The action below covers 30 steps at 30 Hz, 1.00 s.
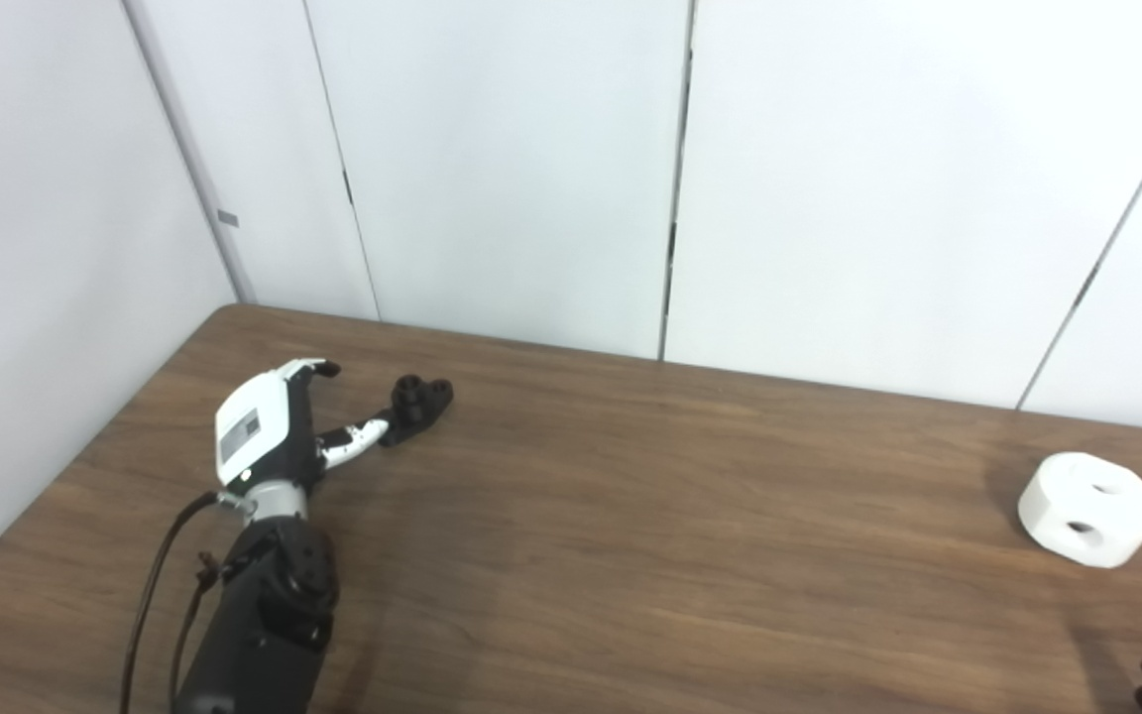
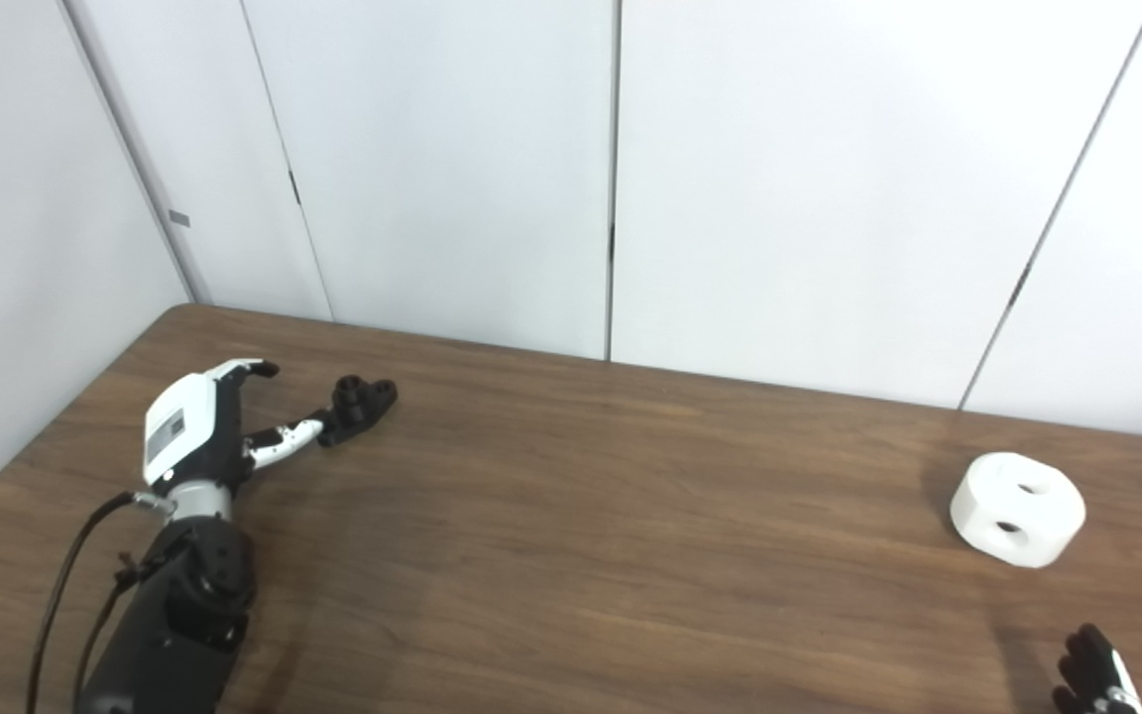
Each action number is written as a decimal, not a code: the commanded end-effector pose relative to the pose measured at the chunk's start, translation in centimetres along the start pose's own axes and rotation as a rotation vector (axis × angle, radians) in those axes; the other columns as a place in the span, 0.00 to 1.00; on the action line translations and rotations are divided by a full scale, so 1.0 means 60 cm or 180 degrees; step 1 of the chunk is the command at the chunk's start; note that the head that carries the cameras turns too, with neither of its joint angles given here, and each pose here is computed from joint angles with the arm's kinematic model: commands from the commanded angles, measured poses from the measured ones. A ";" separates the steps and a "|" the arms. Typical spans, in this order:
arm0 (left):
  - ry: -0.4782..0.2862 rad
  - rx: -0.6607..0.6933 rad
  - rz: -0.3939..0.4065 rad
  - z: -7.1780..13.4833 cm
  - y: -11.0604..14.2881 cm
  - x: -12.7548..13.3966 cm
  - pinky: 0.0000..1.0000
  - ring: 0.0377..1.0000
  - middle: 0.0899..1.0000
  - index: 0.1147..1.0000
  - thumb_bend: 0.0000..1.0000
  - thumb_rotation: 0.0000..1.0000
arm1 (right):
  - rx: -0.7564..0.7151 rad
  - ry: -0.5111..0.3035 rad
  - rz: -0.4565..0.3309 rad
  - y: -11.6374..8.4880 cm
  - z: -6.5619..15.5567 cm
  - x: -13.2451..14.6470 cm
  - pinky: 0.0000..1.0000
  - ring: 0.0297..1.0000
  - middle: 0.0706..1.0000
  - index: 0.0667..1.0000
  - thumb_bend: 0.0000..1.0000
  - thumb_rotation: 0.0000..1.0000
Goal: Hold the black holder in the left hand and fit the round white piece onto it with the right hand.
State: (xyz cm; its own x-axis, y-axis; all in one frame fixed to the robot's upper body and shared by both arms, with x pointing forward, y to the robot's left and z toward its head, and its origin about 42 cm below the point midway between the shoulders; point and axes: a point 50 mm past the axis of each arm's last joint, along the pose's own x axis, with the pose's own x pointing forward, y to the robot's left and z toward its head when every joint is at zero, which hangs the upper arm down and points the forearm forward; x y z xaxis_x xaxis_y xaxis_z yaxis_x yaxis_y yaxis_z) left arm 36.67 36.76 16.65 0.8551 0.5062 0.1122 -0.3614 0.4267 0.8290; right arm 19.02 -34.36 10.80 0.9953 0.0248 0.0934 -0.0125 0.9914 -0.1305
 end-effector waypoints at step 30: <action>0.0004 0.0180 -0.0083 0.013 -0.003 0.038 0.95 0.94 0.87 0.71 0.87 0.39 | 0.0056 0.0362 -0.0047 0.004 -0.039 -0.036 1.00 1.00 1.00 1.00 0.76 1.00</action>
State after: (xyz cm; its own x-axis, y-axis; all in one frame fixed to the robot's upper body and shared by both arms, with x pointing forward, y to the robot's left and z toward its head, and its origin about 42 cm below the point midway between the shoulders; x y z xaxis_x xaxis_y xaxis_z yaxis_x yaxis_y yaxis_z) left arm 37.31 36.76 14.42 0.8659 0.5002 -0.0044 -0.2452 0.4322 0.8678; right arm 18.90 -34.39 10.83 0.9956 0.0224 0.0905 -0.0102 0.9911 -0.1330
